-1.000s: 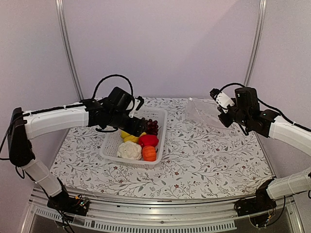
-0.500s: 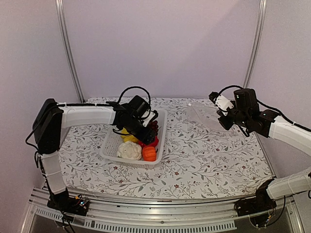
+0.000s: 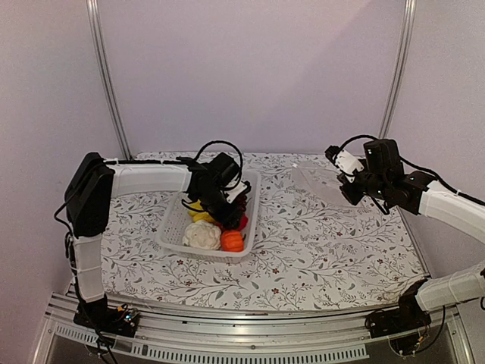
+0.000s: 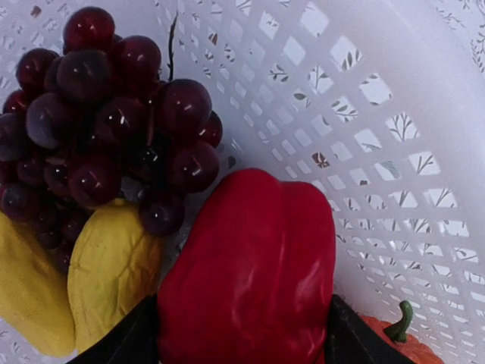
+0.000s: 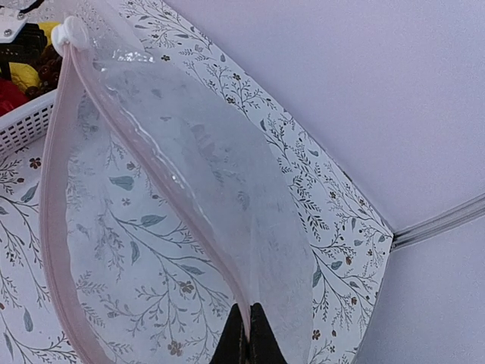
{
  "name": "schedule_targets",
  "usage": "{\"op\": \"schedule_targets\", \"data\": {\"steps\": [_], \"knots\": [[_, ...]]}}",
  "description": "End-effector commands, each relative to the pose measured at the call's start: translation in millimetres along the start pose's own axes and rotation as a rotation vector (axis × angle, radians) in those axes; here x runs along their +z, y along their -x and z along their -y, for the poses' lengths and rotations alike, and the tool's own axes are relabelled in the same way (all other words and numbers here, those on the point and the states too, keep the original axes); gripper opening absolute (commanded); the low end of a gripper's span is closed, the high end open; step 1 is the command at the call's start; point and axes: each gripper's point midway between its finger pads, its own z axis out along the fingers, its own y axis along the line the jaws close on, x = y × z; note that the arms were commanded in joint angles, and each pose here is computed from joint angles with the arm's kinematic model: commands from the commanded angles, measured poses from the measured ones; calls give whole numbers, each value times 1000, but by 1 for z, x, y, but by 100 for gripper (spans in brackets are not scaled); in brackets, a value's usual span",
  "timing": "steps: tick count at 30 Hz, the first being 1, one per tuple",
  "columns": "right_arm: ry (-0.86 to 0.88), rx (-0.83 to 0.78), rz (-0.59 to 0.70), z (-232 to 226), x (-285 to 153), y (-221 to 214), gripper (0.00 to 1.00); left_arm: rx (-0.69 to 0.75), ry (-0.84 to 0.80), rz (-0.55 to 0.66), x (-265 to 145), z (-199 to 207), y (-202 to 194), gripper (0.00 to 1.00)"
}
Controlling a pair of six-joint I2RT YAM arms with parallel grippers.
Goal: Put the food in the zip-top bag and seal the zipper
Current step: Pick up the fake vegetable from the bin, then place the fake vegetable in the zipper food storage bag.
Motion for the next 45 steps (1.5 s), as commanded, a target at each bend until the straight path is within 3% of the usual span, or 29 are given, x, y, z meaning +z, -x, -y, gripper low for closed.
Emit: {"op": "schedule_targets", "data": {"steps": [1, 4, 9, 10, 14, 19, 23, 26, 34, 39, 45], "knots": [[5, 6, 0, 4, -1, 6, 0, 0, 25, -43, 8, -4, -2, 61], [-6, 2, 2, 7, -2, 9, 0, -22, 44, 5, -10, -7, 10, 50], [-26, -18, 9, 14, -3, 17, 0, -100, 81, 149, -70, -15, 37, 45], [-19, -22, 12, 14, -2, 22, 0, -141, 85, 216, -97, -13, 44, 43], [-4, -21, 12, 13, 4, 27, 0, -214, 34, 427, -145, -2, 62, 40], [34, 2, 16, 7, 13, 33, 0, -217, -136, 699, -185, 58, 95, 36], [78, 22, 5, -1, 21, 34, 0, -182, -310, 817, -210, 120, 122, 35], [107, 40, 2, -7, 23, 35, 0, -210, -382, 820, -207, 146, 136, 34], [173, 82, 15, -17, 19, 42, 0, -309, -477, 807, -171, 170, 165, 32], [192, 98, 17, -20, 15, 42, 0, -356, -479, 773, -144, 168, 177, 30], [176, 104, 45, -15, 4, 48, 0, -525, -508, 714, -120, 147, 178, 26]]}}
